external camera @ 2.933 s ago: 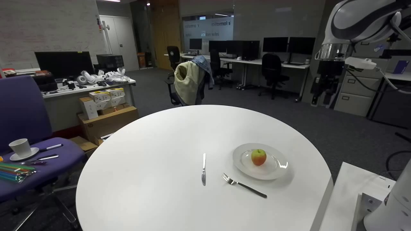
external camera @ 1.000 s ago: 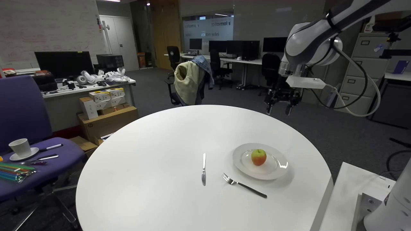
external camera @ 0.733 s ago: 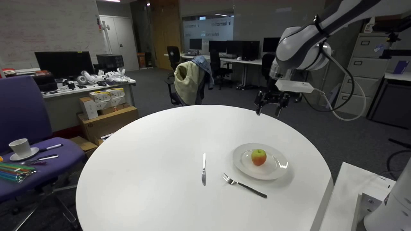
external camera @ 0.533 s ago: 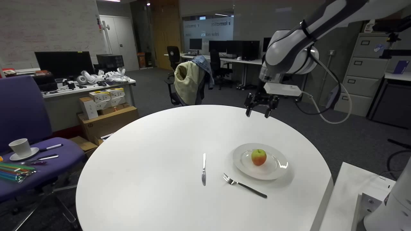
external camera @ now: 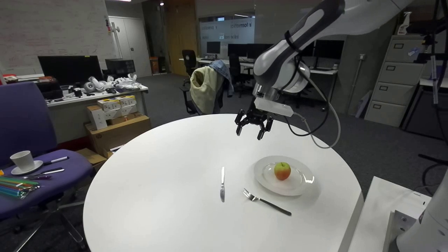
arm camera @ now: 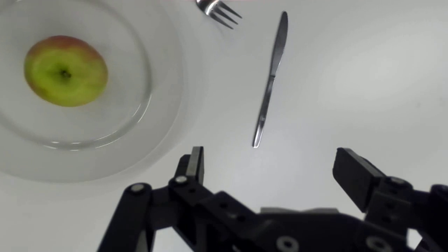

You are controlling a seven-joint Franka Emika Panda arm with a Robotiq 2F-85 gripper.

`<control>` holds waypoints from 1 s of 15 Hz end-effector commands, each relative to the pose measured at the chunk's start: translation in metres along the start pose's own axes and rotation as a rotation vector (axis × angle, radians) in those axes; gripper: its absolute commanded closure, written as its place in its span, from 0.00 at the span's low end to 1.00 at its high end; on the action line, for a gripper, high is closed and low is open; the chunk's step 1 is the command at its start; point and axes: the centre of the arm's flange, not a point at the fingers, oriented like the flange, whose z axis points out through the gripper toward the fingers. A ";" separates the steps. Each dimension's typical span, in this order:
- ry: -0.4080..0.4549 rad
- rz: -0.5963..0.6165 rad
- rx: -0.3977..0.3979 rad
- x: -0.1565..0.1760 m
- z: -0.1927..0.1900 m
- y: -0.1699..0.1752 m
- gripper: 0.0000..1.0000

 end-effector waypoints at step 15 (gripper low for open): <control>-0.098 0.043 0.033 0.013 0.067 -0.040 0.00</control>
